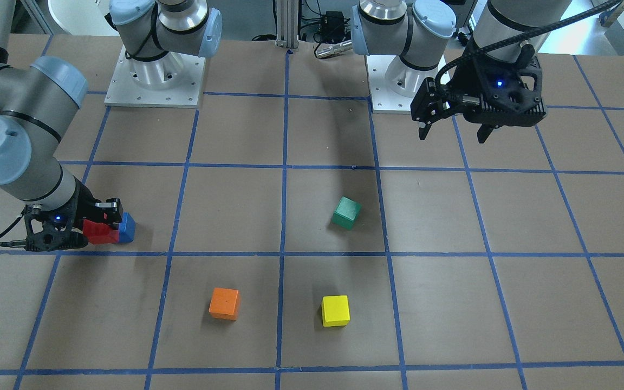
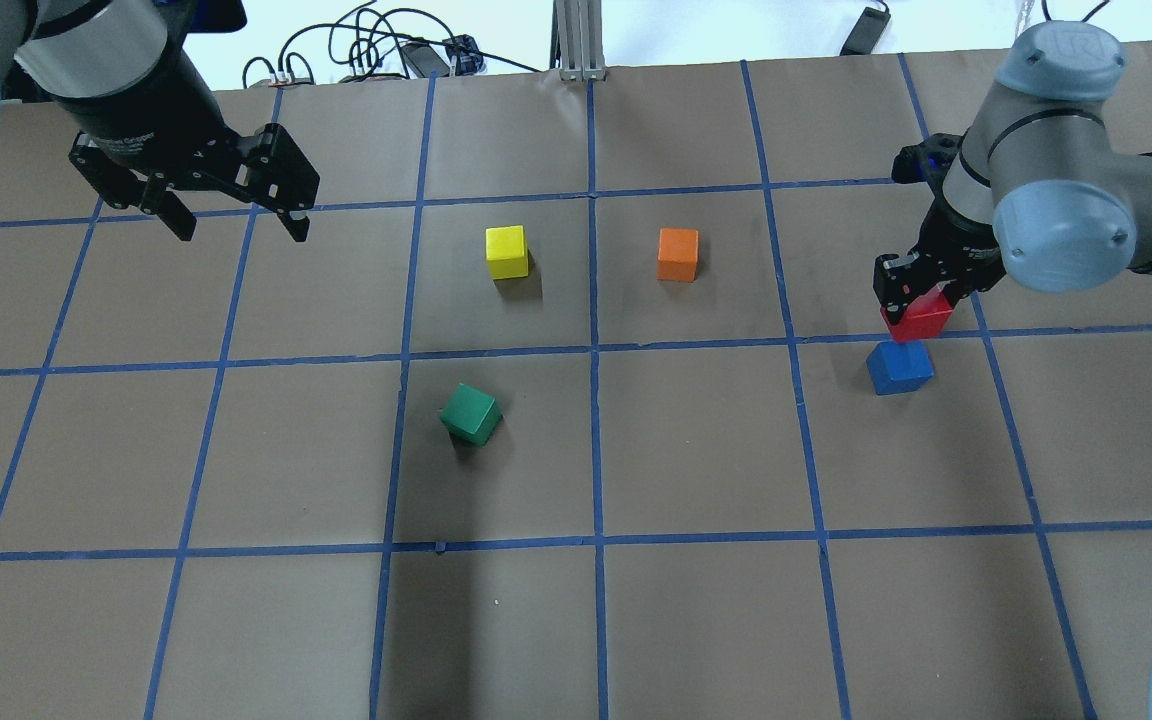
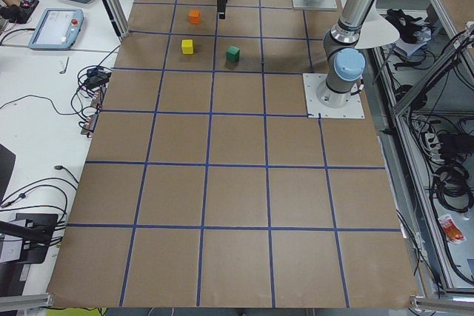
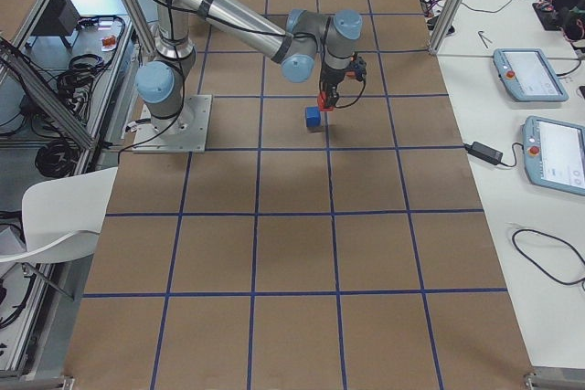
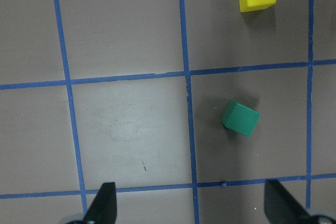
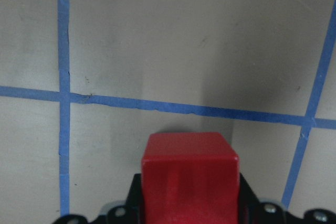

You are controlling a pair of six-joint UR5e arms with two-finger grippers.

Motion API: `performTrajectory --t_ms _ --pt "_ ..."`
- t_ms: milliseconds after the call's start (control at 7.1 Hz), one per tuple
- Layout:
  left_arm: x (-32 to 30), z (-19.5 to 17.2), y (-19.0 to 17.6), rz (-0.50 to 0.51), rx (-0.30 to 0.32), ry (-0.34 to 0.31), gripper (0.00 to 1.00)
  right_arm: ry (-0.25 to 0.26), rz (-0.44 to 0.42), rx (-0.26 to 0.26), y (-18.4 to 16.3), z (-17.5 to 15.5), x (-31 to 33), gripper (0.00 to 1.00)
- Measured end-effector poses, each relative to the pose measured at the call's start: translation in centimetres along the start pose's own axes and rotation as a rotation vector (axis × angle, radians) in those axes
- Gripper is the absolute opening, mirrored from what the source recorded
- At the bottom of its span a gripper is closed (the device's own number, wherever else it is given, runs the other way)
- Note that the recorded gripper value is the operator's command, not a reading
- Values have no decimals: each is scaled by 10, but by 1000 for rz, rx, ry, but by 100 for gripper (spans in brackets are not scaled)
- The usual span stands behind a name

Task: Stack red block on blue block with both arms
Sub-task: 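Lower the red cube onto the blue cube with the right gripper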

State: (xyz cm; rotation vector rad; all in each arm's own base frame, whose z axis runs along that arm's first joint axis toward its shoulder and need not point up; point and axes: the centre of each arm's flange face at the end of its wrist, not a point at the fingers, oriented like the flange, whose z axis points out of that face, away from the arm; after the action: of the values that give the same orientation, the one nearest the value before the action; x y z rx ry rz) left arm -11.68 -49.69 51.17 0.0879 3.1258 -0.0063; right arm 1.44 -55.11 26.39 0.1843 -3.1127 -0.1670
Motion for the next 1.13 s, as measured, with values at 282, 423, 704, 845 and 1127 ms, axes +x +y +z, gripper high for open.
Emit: performTrajectory --t_ms 282,423,704,845,1127 --pt "0 0 0 0 1 0 100 4 6 2 10 2 -3 0" --pt "0 0 0 0 2 0 100 3 7 0 15 3 -5 0" --pt "0 -1 0 0 3 0 100 2 3 -6 19 8 -6 0" --pt "0 -1 0 0 3 0 100 2 -2 -8 20 9 -7 0" --pt "0 -1 1 0 4 0 100 0 -5 -13 22 12 -7 2"
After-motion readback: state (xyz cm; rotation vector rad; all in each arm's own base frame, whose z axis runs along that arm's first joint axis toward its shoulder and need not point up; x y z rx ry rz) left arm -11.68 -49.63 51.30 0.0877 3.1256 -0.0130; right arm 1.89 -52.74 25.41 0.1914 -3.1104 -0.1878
